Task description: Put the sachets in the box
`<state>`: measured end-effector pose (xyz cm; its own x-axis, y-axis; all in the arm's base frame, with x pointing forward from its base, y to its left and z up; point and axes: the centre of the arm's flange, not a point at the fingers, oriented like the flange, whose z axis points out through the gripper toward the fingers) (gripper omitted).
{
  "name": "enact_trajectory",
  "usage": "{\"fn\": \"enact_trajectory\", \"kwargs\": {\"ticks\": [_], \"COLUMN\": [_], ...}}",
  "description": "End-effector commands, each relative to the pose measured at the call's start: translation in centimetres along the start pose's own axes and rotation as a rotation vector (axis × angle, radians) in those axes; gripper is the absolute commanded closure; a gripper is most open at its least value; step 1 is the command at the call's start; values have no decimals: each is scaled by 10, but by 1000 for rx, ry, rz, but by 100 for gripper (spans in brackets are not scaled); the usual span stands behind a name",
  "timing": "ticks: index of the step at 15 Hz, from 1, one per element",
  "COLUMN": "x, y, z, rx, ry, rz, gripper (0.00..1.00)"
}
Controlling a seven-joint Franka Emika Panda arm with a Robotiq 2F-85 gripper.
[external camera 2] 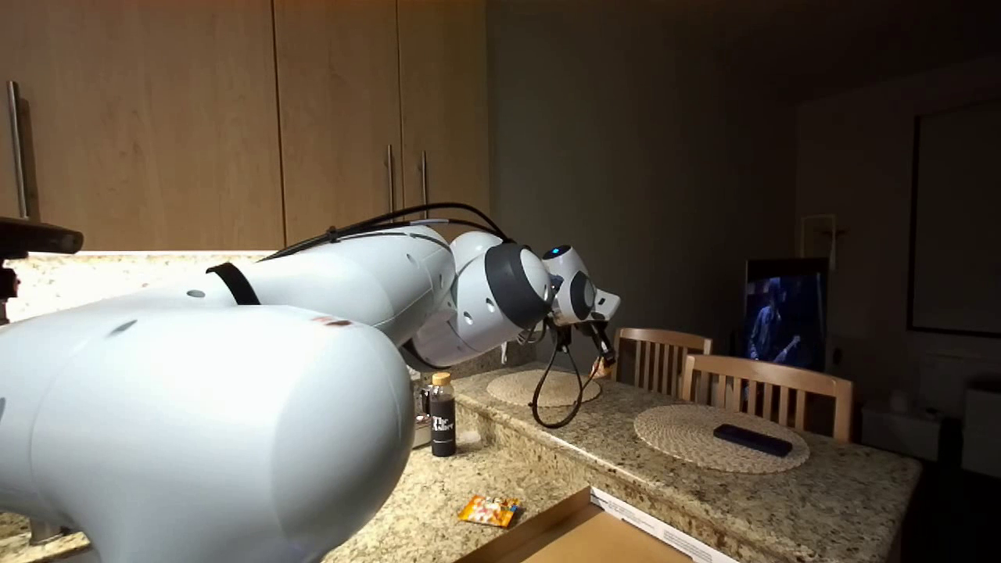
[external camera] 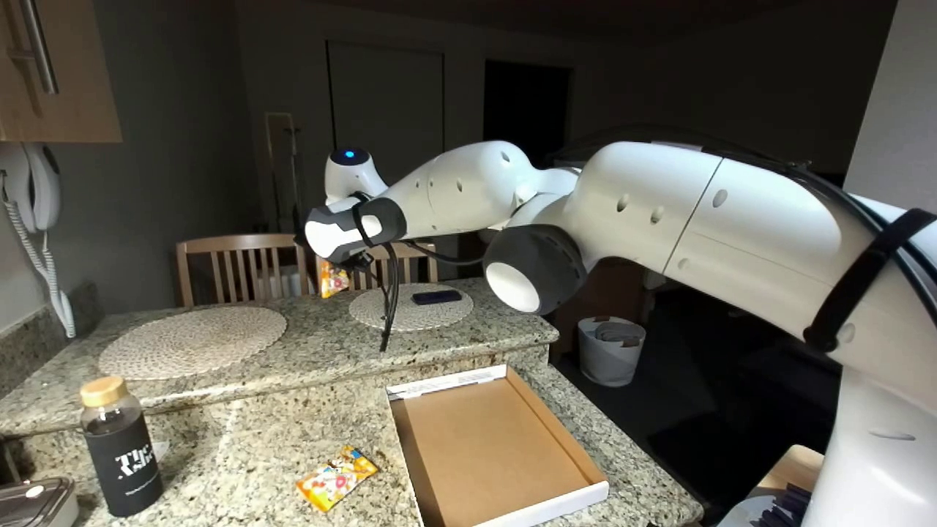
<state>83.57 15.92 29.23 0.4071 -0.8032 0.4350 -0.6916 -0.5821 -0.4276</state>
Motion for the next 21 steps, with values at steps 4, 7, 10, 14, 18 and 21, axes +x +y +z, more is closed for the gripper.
{"fn": "enact_trajectory", "kwargs": {"ticks": [4, 7, 10, 14, 18, 21], "x": [9, 7, 2, -17, -16, -10], "y": [-9, -3, 47, 105, 154, 179], "z": [-12, -7, -2, 25, 35, 29], "rx": [62, -8, -179, -369, -512, -567], "ry": [17, 39, 57, 7, -73, -90], "rz": [19, -26, -105, -181, -286, -399], "gripper": [95, 96, 95, 95, 95, 95]}}
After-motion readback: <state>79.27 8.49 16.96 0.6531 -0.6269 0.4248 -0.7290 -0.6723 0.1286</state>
